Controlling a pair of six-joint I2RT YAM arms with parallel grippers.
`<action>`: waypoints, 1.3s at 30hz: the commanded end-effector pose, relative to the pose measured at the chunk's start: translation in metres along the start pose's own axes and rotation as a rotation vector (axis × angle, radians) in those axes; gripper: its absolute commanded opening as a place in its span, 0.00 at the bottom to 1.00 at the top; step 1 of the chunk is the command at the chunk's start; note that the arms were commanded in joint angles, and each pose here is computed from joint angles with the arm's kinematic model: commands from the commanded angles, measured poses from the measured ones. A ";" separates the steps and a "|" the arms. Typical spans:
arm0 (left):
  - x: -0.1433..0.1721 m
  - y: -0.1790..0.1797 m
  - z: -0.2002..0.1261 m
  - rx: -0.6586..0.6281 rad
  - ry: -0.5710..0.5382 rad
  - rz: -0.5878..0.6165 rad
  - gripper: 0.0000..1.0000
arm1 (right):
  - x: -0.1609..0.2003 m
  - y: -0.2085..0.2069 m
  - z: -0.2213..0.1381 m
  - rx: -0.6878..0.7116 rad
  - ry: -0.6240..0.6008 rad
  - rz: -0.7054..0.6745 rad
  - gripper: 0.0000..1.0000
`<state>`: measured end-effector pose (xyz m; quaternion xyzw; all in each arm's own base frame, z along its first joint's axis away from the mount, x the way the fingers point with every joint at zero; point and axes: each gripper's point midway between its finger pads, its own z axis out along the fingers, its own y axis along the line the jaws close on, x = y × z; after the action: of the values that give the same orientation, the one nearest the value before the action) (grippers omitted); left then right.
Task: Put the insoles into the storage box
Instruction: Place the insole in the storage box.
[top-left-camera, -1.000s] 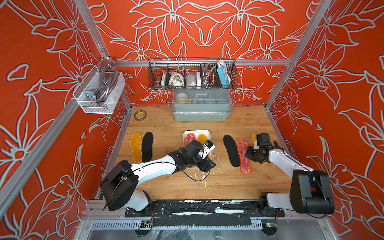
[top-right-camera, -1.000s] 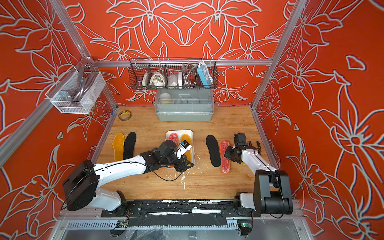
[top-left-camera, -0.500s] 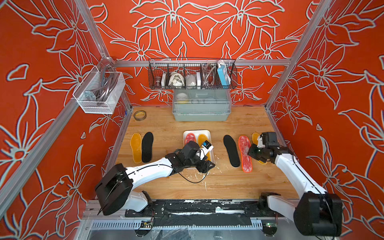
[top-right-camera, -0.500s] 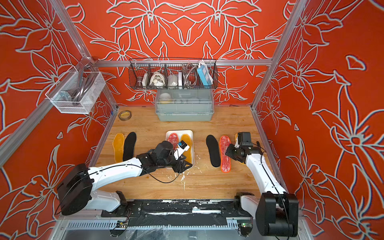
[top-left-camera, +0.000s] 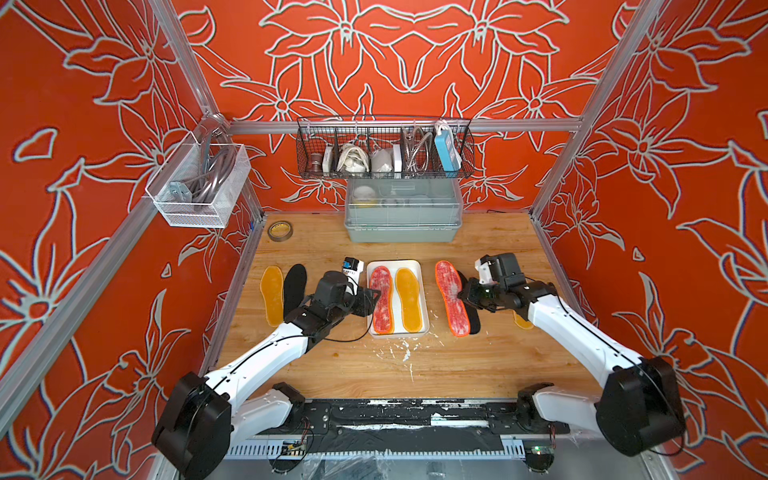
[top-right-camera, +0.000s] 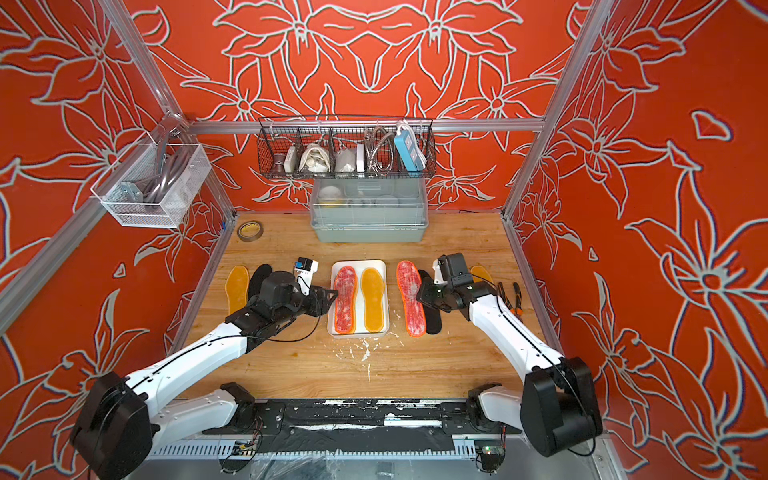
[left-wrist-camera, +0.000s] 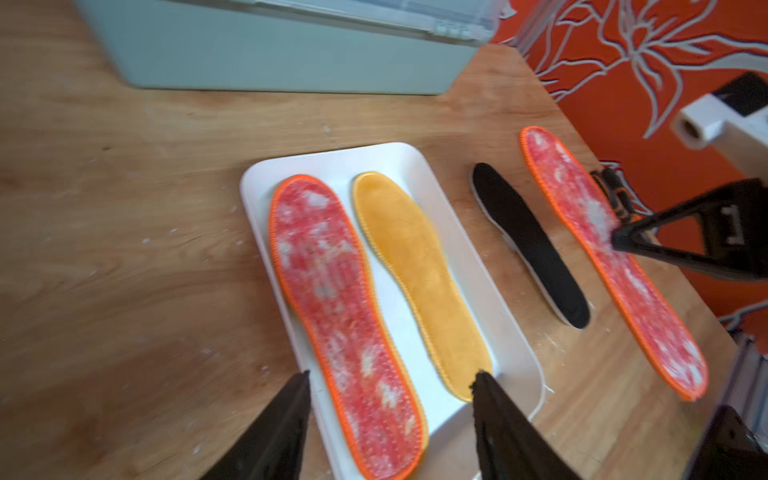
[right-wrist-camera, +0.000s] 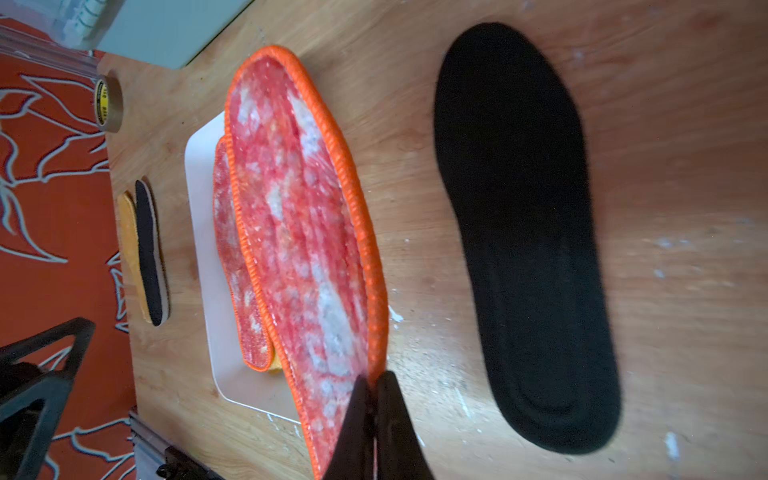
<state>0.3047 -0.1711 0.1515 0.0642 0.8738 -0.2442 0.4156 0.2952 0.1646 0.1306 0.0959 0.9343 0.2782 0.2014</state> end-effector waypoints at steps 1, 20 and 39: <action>0.017 0.010 -0.004 -0.011 0.024 -0.034 0.62 | -0.018 0.034 0.008 -0.080 -0.043 0.014 0.00; 0.020 -0.009 -0.018 0.117 -0.057 0.044 0.64 | -0.005 0.072 0.096 -0.028 -0.001 0.011 0.00; 0.022 -0.006 -0.014 0.103 -0.041 0.026 0.64 | 0.013 0.057 0.134 0.079 0.019 -0.009 0.00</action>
<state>0.2774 -0.1710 0.1427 0.0939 0.8532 -0.2829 0.4280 0.3359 0.2739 0.0498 0.0939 0.9501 0.2415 0.1739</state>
